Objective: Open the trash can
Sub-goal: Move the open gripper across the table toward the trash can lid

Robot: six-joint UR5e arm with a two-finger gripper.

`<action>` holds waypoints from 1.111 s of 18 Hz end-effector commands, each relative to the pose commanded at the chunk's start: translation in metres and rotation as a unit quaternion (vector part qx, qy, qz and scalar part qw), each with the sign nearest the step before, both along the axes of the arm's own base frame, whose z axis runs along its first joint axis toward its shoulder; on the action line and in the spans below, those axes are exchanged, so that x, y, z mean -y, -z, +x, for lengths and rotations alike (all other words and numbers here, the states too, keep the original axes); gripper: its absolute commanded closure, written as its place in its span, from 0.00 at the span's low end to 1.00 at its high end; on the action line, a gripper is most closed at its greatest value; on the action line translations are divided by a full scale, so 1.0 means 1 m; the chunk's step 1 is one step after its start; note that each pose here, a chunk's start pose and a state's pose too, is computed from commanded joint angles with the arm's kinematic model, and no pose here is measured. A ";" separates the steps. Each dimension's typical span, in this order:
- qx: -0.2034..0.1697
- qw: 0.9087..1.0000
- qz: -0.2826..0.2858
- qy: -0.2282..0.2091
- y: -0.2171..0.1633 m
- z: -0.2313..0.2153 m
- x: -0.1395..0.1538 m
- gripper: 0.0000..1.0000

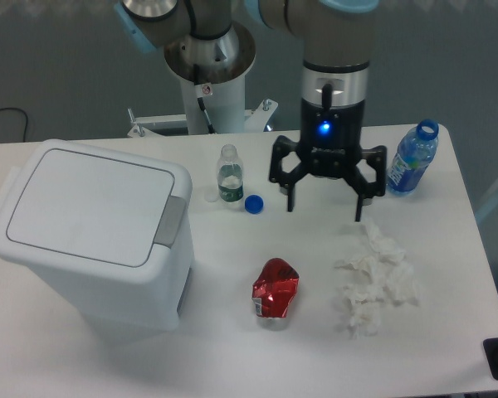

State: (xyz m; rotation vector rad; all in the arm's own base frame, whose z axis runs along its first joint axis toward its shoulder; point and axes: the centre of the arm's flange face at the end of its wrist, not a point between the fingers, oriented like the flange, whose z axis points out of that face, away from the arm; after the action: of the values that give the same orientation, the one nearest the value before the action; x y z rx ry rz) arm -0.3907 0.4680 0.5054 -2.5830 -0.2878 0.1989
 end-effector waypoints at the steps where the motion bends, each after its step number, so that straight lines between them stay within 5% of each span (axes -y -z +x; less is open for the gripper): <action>1: 0.010 1.000 0.005 -0.013 0.000 0.004 -0.004 0.00; 20: 0.052 0.998 0.024 -0.006 -0.001 0.067 -0.047 0.00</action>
State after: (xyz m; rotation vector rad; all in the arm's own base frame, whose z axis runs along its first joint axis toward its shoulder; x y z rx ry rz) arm -0.3240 0.5147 0.5066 -2.5497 -0.3412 0.0601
